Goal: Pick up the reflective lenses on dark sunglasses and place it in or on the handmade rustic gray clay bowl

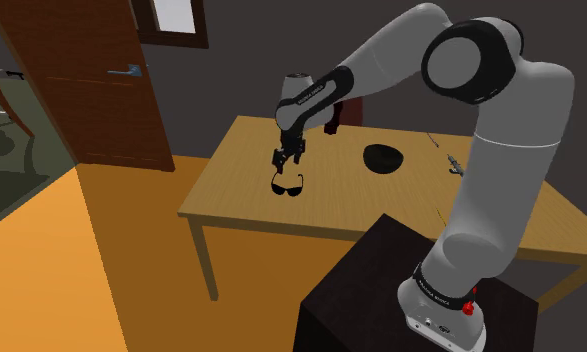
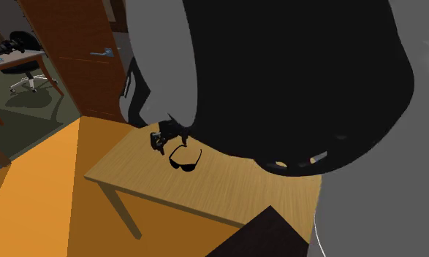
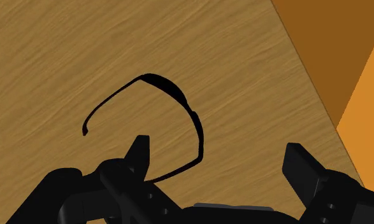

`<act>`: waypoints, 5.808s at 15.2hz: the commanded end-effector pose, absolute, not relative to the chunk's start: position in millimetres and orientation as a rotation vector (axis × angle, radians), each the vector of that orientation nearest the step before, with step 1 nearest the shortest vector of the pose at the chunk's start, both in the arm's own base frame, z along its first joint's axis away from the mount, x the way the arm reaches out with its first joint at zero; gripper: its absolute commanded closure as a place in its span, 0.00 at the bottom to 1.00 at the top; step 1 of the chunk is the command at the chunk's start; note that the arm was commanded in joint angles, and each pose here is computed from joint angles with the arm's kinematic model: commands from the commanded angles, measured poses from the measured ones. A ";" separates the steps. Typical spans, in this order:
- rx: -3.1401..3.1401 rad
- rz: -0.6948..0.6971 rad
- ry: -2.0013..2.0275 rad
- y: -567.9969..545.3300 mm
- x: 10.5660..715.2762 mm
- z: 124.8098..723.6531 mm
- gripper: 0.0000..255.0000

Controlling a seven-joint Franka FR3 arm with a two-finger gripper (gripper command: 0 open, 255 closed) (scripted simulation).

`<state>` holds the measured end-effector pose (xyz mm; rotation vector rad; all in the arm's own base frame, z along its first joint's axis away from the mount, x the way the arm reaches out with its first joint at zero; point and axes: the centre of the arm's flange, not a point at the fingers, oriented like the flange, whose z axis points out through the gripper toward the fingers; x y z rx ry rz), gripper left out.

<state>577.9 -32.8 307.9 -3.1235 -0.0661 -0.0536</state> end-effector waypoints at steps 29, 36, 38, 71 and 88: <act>-3.113 -0.032 -0.132 -31.5 648.8 192.6 1.00; -3.113 -0.032 -0.132 -31.5 648.8 213.7 1.00; -3.113 -0.032 -0.132 -31.5 648.9 224.2 1.00; -3.113 -0.032 -0.132 -101.3 611.7 369.9 1.00; -3.113 -0.032 -0.132 -298.9 506.6 385.0 1.00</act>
